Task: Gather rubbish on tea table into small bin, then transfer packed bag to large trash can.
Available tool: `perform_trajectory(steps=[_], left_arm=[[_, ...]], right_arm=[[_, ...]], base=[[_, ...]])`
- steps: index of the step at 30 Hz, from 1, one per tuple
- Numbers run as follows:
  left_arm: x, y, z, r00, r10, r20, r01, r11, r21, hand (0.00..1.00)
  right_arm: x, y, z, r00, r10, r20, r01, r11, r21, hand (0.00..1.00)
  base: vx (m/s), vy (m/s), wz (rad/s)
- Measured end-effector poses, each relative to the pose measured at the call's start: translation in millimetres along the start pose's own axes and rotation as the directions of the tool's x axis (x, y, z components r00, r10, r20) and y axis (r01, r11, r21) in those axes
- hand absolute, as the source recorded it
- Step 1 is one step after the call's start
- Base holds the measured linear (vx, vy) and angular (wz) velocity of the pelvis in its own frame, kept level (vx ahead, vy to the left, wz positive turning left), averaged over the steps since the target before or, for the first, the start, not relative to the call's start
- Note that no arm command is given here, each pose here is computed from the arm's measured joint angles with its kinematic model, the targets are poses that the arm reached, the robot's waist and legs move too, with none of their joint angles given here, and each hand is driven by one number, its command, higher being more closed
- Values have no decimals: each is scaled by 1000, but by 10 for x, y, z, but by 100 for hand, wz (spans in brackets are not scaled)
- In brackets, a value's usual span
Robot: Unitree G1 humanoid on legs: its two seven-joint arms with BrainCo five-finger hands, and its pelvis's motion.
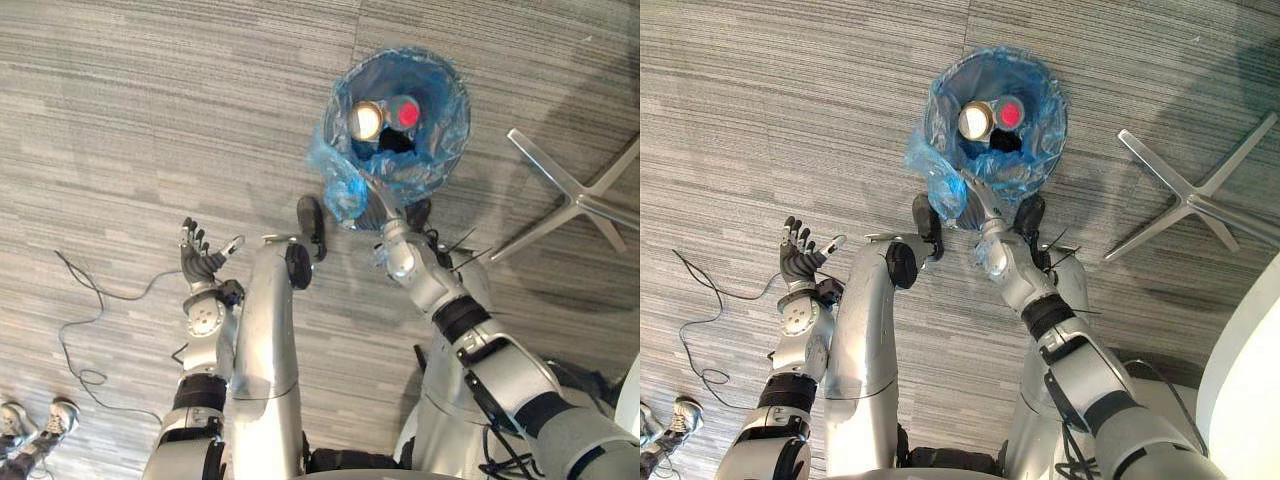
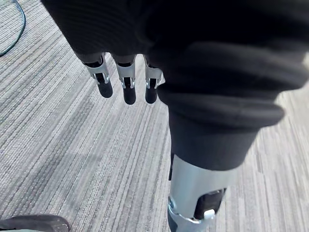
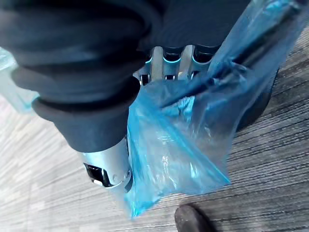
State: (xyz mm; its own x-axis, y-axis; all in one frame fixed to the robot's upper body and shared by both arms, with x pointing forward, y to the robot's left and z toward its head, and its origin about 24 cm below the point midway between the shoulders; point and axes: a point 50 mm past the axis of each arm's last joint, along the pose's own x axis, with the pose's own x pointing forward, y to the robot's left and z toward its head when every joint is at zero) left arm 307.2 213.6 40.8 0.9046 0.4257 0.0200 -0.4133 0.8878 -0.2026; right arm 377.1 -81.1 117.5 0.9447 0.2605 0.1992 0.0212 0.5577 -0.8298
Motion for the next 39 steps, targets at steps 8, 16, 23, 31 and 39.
perform_trajectory(steps=[8,16,23,31,39], left_arm=[[0,20,-25,1000,7,-15,-7,1000,3,0],[-223,-183,-295,986,-113,-120,123,989,82,0],[-676,61,-778,946,-101,-309,160,972,171,0],[-1359,689,-1347,808,10,-589,242,906,347,0],[-1217,543,-1144,862,-97,-498,299,891,343,0]], right_arm=[[-75,-121,245,991,-86,107,72,989,128,100],[-501,-66,181,984,-162,73,128,930,345,100],[-964,281,133,997,-81,4,68,864,500,100],[-1307,507,108,999,47,24,-52,793,607,100],[-1159,176,314,984,-73,162,-46,779,626,100]], base=[[-37,28,0],[-43,7,6],[97,-25,6],[172,18,-18],[-65,71,-46]])
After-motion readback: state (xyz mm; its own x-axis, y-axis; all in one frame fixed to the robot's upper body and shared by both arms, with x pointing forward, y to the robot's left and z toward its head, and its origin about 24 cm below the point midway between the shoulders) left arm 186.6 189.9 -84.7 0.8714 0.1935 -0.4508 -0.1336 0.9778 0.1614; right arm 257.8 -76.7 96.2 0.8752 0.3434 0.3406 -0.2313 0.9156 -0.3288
